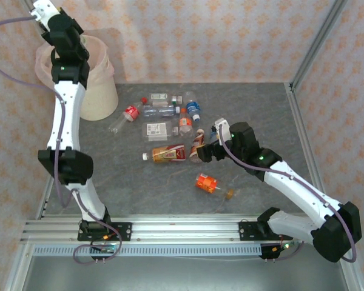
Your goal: Put the plastic bottles in the bin
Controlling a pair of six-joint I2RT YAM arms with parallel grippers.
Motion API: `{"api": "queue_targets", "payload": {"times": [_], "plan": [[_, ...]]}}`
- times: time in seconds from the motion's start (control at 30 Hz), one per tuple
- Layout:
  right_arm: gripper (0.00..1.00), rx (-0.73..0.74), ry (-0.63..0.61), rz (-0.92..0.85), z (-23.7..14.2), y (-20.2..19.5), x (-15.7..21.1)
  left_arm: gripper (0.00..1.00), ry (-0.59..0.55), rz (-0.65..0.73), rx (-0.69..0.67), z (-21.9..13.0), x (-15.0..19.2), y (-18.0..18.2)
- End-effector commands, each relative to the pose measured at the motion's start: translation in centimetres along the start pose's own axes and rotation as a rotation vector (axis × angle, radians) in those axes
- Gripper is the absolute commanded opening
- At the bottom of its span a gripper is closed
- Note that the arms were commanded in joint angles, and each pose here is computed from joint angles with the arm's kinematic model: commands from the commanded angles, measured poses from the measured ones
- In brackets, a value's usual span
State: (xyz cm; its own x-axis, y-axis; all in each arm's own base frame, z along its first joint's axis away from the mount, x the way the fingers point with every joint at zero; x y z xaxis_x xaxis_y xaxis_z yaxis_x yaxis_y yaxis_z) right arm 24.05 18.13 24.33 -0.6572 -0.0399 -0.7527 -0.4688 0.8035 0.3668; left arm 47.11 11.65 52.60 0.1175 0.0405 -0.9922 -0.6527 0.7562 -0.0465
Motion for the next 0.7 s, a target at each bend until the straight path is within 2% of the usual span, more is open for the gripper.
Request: {"api": "queue_targets", "payload": {"times": [0.0, 0.17, 0.4, 0.53, 0.67], "plan": [[0.99, 0.011, -0.008, -0.069, -0.6, 0.2, -0.6, 0.0, 0.122, -0.044, -0.02, 2.2, 2.5, 0.9], [0.99, 0.018, 0.016, -0.083, -0.6, 0.3, -0.6, 0.0, 0.198, -0.048, -0.019, 4.6, 5.8, 0.3], [0.99, 0.013, 0.042, -0.121, -0.5, 0.3, -0.1, 0.02, 0.341, -0.136, 0.11, 6.0, 11.2, -2.1], [0.99, -0.005, 0.06, -0.134, -0.6, 0.4, 0.1, 0.16, 0.386, -0.192, 0.156, 6.5, 12.9, -3.1], [0.99, -0.005, 0.09, -0.144, -0.4, 0.3, 0.7, 0.42, 0.406, -0.194, 0.185, 6.4, 13.0, -3.4]]}}
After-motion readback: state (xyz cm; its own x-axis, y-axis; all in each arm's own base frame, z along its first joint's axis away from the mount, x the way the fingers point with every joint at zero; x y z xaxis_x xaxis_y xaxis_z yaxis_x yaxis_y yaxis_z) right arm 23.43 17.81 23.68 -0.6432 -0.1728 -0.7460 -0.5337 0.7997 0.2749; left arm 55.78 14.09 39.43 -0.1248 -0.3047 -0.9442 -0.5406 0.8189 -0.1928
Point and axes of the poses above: each hand's point on the last joint's axis, 136 mm out from that joint toward the fingers, its own z axis out along the fingers, its own y axis along the line the jaws close on, x = y × z, the point moved 6 cm from there along -z, back along the fingers, and after that the axes turned 15 degrees about z, right-handed, at the moved point
